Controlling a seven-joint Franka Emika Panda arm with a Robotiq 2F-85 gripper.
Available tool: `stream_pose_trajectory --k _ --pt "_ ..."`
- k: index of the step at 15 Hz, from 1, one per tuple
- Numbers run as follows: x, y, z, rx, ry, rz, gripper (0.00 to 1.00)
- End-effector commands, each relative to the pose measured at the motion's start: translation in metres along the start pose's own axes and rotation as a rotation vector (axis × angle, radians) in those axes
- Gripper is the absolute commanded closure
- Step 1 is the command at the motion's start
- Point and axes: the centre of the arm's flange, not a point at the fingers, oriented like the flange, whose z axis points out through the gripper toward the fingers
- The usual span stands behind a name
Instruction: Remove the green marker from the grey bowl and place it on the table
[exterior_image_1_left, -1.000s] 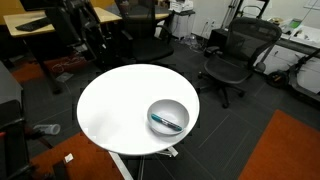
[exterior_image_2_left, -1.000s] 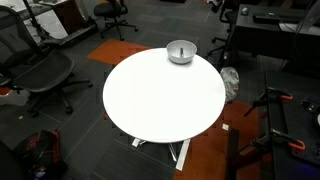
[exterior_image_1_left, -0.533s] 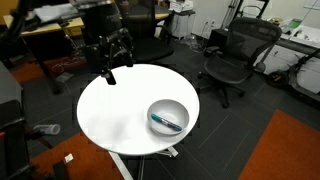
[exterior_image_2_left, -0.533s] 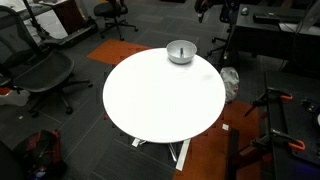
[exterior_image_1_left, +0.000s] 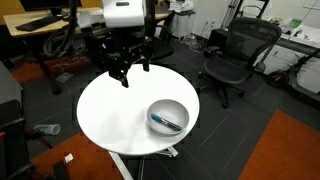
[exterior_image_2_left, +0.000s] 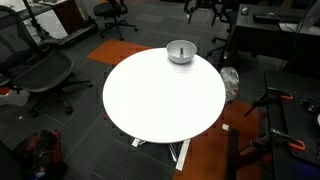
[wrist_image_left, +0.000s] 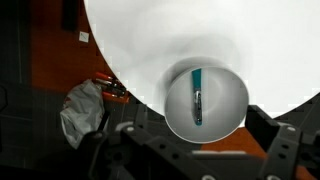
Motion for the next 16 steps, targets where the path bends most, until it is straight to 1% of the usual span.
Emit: stream_pose_trajectory --k 1,5,6,7,11,13,16 --pt "0.001 -0.002 0.001 0.001 -0.004 0.005 0.00" --pt "0.001 -0.005 0.002 0.001 -0.007 0.005 0.00" --pt "0.004 -0.005 0.006 -0.016 0.020 0.039 0.00" --pt "0.007 -0.003 0.010 -0.030 0.014 0.045 0.00" --pt "0.022 -0.003 0.038 -0.061 0.030 0.093 0.00" --pt "0.027 -0.003 0.055 -0.079 0.027 0.085 0.00" --pt "0.036 -0.009 0.079 -0.076 0.024 0.079 0.00"
